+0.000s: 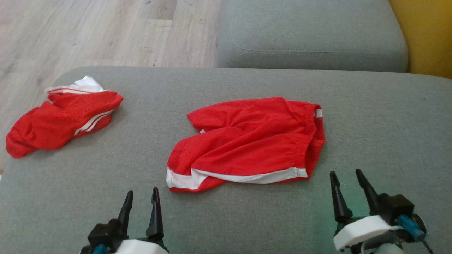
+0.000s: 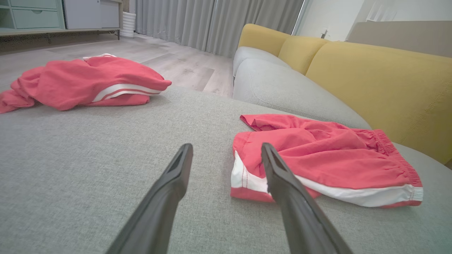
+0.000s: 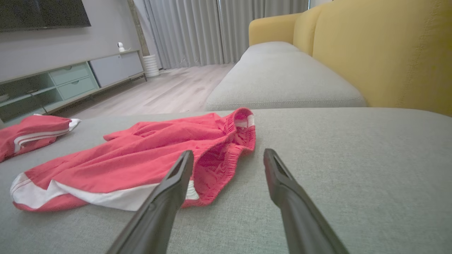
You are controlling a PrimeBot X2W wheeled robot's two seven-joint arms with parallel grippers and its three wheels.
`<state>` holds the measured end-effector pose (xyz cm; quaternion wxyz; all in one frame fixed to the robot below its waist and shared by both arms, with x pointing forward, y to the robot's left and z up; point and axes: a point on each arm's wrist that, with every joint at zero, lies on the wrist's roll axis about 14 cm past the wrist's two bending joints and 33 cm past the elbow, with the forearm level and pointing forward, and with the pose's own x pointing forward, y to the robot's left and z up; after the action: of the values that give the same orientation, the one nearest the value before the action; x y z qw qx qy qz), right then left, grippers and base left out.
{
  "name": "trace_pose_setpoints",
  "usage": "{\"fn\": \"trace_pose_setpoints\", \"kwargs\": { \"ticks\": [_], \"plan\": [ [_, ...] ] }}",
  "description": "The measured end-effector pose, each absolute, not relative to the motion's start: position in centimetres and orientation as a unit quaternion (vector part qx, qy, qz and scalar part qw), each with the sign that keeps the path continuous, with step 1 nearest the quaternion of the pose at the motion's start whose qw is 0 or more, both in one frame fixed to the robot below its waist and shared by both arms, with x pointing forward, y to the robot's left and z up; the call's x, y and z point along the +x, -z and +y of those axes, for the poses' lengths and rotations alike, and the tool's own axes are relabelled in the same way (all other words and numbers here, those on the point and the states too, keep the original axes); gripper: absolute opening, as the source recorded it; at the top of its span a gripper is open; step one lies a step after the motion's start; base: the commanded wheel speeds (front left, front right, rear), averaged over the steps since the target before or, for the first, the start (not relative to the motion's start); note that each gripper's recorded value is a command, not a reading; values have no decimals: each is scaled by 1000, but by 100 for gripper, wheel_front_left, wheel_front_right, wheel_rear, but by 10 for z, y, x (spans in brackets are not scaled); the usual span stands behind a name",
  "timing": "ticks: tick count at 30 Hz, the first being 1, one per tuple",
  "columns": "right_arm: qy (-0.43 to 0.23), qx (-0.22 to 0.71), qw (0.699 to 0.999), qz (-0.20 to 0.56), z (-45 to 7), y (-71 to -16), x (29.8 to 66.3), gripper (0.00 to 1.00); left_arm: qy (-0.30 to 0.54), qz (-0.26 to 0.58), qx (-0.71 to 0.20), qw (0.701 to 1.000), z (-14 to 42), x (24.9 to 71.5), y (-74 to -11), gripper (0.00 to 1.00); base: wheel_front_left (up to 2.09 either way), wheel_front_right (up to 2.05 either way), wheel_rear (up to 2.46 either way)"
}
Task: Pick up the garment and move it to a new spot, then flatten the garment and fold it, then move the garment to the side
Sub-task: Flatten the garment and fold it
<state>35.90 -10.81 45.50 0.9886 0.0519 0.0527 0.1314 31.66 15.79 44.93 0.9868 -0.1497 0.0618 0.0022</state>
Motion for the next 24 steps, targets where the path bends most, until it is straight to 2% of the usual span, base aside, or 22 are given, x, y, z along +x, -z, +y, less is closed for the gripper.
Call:
{"fn": "trace_pose_setpoints", "kwargs": {
  "ticks": [6,12,21,22,24],
  "plan": [
    [-174,16,977,121,-83,-427,362,100,-17,67,-151,986,165,313,-445,100,0,0,0],
    [-210,-17,966,147,-60,-418,382,100,-39,72,-154,985,176,308,-440,100,0,0,0],
    [-229,-29,953,195,-48,-386,387,100,-59,85,-155,982,186,307,-433,100,0,0,0],
    [-231,-30,952,196,-46,-385,388,91,-59,87,-155,982,186,308,-431,100,0,0,0],
    [-236,-31,952,195,-43,-385,392,56,-60,90,-155,982,185,309,-430,100,0,0,0]
  ]
}}
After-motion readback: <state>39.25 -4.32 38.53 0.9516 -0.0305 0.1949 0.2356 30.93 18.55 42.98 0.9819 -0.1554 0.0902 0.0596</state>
